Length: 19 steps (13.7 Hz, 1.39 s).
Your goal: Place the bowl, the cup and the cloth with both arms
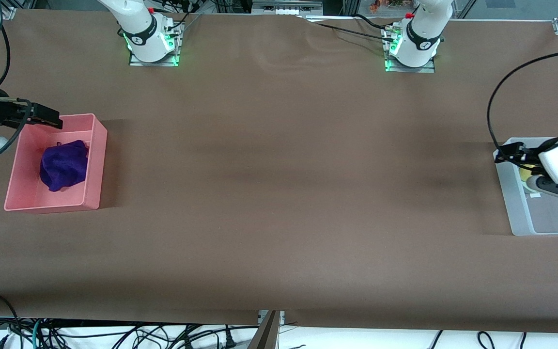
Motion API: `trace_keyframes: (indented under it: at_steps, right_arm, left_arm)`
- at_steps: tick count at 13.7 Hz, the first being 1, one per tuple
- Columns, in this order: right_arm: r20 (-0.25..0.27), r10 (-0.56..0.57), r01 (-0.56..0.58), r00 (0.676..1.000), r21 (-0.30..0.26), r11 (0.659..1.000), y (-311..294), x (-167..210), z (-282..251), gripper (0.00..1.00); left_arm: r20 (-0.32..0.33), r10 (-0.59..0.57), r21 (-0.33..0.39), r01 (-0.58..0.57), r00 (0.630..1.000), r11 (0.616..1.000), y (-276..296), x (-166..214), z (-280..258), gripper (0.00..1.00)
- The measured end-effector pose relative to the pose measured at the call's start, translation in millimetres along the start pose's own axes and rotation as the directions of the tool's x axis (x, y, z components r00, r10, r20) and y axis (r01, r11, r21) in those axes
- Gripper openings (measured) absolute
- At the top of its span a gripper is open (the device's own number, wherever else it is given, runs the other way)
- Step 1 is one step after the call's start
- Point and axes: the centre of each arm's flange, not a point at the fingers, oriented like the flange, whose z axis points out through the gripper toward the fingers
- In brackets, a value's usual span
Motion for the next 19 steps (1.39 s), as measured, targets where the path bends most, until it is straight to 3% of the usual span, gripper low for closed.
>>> trace_keyframes:
  at_steps: [3,6,9,19]
  right_arm:
    - [0.0,0.001,-0.001,1.0,0.0,1.0,1,0,0,1.0]
    - [0.0,0.002,-0.002,1.0,0.0,1.0,1,0,0,1.0]
    - [0.0,0.002,-0.002,1.0,0.0,1.0,1,0,0,1.0]
    - [0.0,0.002,-0.002,1.0,0.0,1.0,1,0,0,1.0]
  left_arm:
    - [-0.007,-0.058,0.055,0.058,0.998,0.997,39,-6,-29,1.0]
    - [-0.055,-0.164,0.007,0.165,0.985,0.986,53,-32,-53,1.0]
    - [-0.1,-0.266,0.006,0.268,0.959,0.963,79,-59,-54,1.0]
    - [-0.11,-0.283,0.008,0.285,0.953,0.958,93,-71,-44,1.0]
